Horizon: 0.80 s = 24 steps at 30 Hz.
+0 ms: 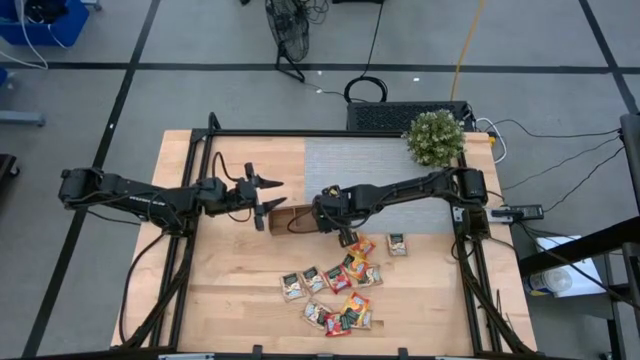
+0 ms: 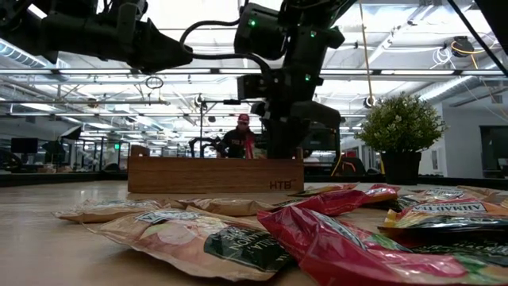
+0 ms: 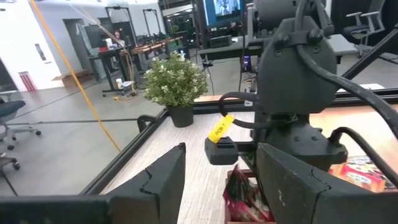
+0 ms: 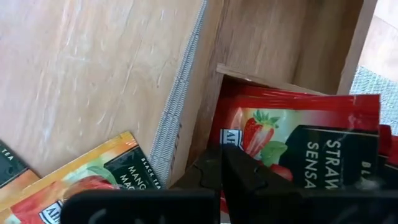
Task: Pick & Place Tea
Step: Put the red tea bag into the right section of the wooden organizer
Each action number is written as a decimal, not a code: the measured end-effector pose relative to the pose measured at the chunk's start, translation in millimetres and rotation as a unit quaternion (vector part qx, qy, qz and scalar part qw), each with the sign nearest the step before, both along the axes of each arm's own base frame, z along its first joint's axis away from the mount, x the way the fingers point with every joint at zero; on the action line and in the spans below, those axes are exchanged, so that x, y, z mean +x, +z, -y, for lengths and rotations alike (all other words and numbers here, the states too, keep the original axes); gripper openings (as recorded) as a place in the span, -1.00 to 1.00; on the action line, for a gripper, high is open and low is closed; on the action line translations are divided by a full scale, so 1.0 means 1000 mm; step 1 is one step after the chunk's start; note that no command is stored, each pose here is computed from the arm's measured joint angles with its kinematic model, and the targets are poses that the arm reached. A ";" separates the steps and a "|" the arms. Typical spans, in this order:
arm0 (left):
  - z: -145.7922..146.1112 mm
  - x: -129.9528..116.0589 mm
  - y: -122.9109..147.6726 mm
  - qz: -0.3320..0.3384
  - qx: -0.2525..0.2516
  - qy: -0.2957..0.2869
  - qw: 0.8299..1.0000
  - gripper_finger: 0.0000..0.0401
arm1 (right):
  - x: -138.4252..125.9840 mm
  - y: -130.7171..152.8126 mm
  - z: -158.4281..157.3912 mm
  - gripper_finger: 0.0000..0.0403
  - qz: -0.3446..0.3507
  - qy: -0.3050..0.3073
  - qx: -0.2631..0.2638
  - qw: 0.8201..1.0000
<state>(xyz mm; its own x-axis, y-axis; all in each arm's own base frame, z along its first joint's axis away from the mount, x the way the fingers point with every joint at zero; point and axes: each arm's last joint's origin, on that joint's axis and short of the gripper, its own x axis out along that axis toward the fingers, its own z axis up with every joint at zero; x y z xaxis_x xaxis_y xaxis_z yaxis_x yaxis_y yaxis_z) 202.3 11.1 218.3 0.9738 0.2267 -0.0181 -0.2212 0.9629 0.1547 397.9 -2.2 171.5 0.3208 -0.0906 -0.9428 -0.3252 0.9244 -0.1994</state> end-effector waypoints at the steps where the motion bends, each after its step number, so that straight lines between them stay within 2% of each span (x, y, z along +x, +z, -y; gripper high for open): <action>1: 0.000 0.000 0.000 0.000 0.000 0.000 1.000 0.00 | 0.000 0.000 0.001 -1.00 0.000 -0.002 0.004 1.000; 6: 0.000 0.000 0.000 0.000 0.000 0.000 1.000 0.00 | 0.001 -0.002 0.007 -1.00 -0.001 -0.015 0.010 1.000; 13: 0.000 0.000 0.000 0.001 -0.002 0.001 1.000 0.00 | 0.007 -0.028 0.010 -1.00 -0.025 -0.013 0.009 1.000; 17: 0.000 0.000 0.000 0.000 -0.002 0.001 1.000 0.00 | 0.008 -0.034 0.007 -1.00 -0.029 -0.015 0.001 0.999; 24: 0.000 0.000 0.000 0.000 -0.003 0.001 1.000 0.00 | 0.013 -0.031 -0.001 -1.00 0.007 -0.037 -0.081 0.996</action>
